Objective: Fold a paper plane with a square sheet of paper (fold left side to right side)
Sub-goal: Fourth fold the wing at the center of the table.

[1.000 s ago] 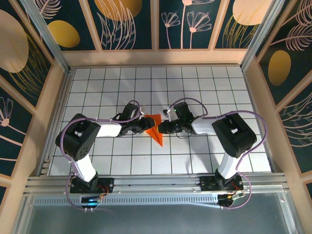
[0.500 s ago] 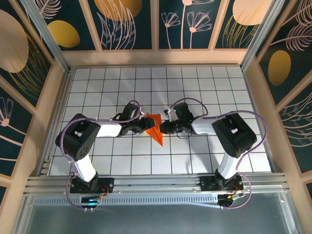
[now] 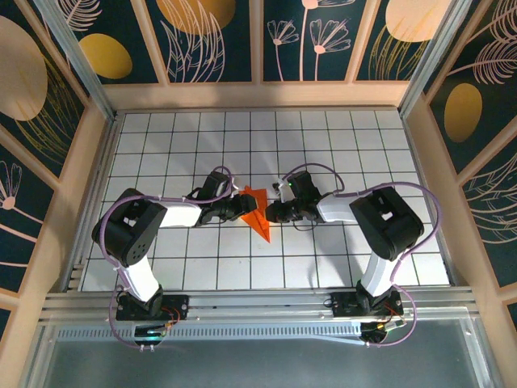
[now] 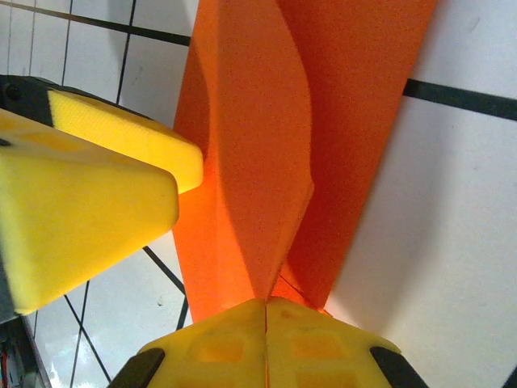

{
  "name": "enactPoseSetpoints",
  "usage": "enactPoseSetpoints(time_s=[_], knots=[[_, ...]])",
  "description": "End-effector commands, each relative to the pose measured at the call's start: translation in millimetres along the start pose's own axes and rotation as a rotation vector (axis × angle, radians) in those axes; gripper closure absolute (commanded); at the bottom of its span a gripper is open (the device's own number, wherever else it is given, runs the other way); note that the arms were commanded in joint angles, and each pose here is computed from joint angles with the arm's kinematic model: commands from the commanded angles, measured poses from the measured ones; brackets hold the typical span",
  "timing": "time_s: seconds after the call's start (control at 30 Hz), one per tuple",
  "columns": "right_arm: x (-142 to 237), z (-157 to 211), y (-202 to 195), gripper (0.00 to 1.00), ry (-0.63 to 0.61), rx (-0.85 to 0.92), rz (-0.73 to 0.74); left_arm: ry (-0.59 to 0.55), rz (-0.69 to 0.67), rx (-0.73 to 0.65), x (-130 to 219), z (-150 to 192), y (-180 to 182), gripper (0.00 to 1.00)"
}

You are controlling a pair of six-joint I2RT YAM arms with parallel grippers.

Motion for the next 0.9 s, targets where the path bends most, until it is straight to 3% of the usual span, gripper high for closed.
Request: enactPoseSetpoints(time_s=[0.0, 0.63, 0.87], knots=[[-4.7, 3.3, -3.3, 0.92, 0.022, 0.015, 0.019, -0.009, -0.119, 0.022, -3.0, 3.4, 30.7, 0.53], [-10.4, 7.6, -13.6, 0.92, 0.051, 0.012, 0.06, -0.01, -0.111, 0.018, -2.5, 2.7, 27.3, 0.54], [-13.1, 20.4, -21.7, 1.0, 0.092, -0.004, 0.099, -0.014, -0.075, 0.01, 1.2, 1.1, 15.8, 0.53]])
Point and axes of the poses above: each hand's point on the last joint's axis, 136 mm out from that joint toward the fingers, its own x axis back along the fingers, its own y axis along the line the jaws close on, z = x × y, the point moved 3 cm from there along x, back along the fingers, and after that the axes turned 14 degrees about x, right-handed, at the moved point
